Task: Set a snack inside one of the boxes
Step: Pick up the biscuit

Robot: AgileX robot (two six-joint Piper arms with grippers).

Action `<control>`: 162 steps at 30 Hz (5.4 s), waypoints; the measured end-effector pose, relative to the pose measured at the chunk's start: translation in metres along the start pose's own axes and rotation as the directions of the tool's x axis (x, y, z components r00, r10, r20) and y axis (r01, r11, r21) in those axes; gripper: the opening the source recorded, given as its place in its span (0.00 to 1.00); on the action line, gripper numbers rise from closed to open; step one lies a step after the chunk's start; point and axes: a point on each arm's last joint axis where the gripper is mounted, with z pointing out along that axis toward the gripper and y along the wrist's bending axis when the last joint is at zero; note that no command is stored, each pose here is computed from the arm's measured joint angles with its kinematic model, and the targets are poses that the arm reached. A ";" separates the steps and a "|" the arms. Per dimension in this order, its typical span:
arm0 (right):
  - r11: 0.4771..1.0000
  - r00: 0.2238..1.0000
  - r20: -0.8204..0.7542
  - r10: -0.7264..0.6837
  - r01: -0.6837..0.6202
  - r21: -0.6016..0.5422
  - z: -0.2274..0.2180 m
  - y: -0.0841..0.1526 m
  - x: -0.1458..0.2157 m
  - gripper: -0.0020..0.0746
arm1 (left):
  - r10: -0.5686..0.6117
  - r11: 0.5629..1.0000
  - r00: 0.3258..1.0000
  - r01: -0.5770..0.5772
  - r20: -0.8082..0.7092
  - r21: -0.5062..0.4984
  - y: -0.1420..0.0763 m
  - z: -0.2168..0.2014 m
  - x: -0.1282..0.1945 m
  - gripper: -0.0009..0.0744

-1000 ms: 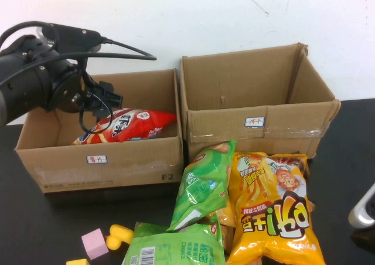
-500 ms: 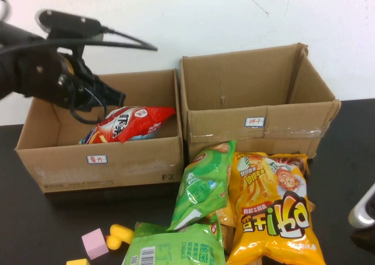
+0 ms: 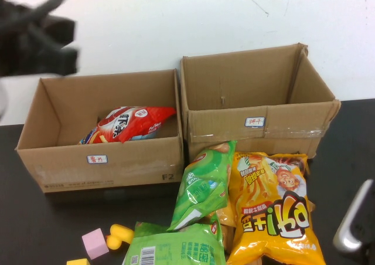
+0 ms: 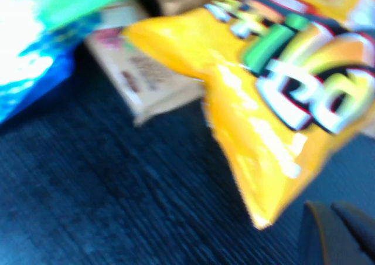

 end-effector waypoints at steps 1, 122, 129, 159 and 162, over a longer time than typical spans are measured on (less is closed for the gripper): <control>0.999 0.999 0.005 -0.032 0.032 -0.014 0.000 0.004 -0.002 0.02 | 0.010 1.000 0.999 -0.010 0.032 -0.001 -0.002 -0.013 0.003 0.01; 0.948 0.969 -0.096 0.226 -0.241 -0.207 0.026 -0.077 -0.030 0.02 | 0.013 0.883 0.578 0.376 -0.816 0.280 -0.059 0.068 0.206 0.01; 0.958 0.907 -0.320 0.275 -0.285 0.015 0.019 -0.106 -0.024 0.02 | 0.057 0.940 0.564 0.247 -0.824 0.234 -0.083 0.066 0.213 0.01; 0.938 0.904 -0.251 0.346 -0.335 0.087 0.027 -0.110 -0.022 0.02 | -0.030 0.995 0.589 0.094 -0.808 0.031 -0.173 0.050 0.288 0.14; 0.938 0.904 -0.251 0.346 -0.335 0.087 0.027 -0.110 -0.022 0.02 | -0.061 0.992 0.568 0.126 -0.821 0.014 -0.178 0.055 0.296 0.36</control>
